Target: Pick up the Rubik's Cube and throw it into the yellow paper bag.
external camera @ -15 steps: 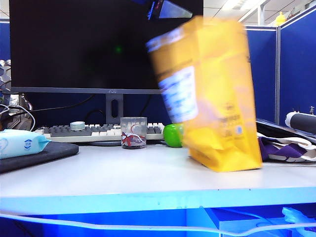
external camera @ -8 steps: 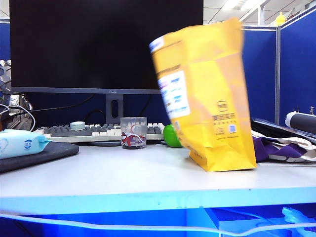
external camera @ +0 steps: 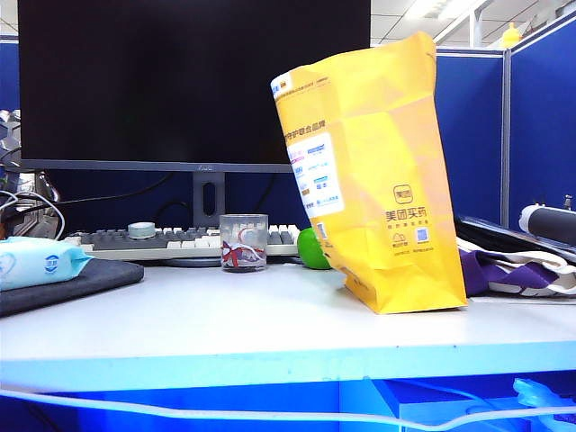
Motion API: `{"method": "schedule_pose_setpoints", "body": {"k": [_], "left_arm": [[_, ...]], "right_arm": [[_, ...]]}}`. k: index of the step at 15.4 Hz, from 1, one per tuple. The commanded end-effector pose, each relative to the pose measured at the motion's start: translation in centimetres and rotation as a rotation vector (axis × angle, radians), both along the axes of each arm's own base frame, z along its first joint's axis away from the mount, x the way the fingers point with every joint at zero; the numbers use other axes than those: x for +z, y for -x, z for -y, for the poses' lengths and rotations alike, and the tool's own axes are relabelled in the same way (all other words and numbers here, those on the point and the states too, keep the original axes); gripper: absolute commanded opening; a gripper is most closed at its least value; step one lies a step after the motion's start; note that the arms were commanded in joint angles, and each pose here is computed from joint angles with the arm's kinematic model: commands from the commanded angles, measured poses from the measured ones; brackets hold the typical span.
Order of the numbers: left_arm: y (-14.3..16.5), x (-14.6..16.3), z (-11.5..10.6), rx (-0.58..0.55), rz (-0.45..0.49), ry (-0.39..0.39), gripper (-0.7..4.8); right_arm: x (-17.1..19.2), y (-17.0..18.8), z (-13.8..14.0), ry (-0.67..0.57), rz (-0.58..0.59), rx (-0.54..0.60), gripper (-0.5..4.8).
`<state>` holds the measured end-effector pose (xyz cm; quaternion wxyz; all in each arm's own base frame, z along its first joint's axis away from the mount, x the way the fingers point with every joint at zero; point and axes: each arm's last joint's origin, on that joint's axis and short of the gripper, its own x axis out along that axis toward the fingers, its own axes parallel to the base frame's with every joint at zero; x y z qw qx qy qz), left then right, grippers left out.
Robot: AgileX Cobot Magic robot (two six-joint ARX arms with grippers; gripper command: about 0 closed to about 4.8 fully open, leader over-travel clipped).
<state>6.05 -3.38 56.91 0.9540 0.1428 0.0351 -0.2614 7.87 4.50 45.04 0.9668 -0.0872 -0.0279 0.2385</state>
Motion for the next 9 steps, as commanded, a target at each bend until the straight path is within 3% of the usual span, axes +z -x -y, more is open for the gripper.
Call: {"method": "schedule_pose_setpoints", "body": {"k": [1, 2, 5, 6, 9], "left_arm": [[4.3, -3.2, -2.8, 0.137, -0.053, -0.022, 2.75], [5.6, -5.2, -3.7, 0.184, -0.029, -0.017, 2.71], [7.0, -12.8, -4.5, 0.195, 0.139, 0.137, 2.35], [5.2, -18.6, -3.5, 0.193, 0.176, 0.195, 2.35], [1.4, -24.4, -1.2, 0.137, 0.163, 0.197, 2.32]], "right_arm": [[-0.8, 3.1, 1.9, -0.025, 0.104, -0.040, -0.02], [-1.9, 3.8, 2.4, -0.030, 0.125, -0.063, -0.02], [-6.5, 4.1, 2.7, -0.099, 0.168, -0.085, -0.02], [-9.3, 2.9, 2.0, -0.188, 0.161, -0.075, -0.02], [-13.0, 0.5, 0.4, -0.269, 0.141, -0.022, -0.02]]}}
